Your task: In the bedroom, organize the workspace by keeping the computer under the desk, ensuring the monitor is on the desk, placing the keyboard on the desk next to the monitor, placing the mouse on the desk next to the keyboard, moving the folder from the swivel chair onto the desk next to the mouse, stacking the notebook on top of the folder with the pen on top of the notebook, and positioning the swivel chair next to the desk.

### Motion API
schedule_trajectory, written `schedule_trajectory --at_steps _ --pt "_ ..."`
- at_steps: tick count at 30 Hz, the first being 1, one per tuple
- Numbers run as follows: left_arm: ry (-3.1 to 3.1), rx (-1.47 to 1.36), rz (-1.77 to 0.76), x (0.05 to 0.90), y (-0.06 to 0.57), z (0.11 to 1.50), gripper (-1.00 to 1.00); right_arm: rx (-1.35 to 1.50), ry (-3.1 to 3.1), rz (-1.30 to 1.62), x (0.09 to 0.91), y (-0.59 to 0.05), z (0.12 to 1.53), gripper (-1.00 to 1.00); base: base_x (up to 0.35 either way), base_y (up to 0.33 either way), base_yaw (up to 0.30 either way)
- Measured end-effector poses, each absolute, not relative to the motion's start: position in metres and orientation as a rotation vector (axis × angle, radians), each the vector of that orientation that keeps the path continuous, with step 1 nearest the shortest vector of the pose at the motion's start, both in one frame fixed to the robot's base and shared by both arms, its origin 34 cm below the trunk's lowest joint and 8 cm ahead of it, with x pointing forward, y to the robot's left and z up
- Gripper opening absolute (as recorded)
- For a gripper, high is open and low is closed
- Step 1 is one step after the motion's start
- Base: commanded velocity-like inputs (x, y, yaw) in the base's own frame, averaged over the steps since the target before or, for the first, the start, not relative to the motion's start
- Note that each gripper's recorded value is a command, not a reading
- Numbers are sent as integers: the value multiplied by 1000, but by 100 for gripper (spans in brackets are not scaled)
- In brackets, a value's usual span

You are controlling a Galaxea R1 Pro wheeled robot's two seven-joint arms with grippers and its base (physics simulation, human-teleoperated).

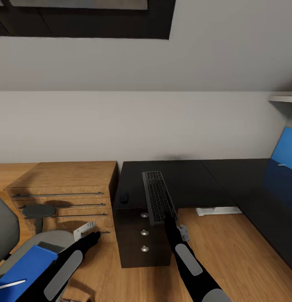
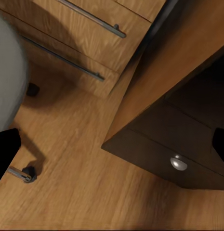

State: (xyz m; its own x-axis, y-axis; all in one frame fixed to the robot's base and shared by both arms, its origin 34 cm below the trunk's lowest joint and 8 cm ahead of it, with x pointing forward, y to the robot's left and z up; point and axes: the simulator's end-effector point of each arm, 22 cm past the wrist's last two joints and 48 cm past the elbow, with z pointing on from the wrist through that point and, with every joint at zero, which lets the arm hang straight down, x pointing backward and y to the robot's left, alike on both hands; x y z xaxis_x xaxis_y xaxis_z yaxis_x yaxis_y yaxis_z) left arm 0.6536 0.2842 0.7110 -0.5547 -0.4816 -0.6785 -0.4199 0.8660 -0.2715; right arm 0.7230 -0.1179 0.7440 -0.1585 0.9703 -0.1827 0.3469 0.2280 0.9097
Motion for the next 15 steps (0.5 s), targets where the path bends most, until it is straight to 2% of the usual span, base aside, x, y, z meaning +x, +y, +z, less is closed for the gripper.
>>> schedule_trajectory --at_steps 15 --pt "2233 -644 -99 653 283 711 100 1273 1691 907 720 -121 736 100 -336 -2 0"
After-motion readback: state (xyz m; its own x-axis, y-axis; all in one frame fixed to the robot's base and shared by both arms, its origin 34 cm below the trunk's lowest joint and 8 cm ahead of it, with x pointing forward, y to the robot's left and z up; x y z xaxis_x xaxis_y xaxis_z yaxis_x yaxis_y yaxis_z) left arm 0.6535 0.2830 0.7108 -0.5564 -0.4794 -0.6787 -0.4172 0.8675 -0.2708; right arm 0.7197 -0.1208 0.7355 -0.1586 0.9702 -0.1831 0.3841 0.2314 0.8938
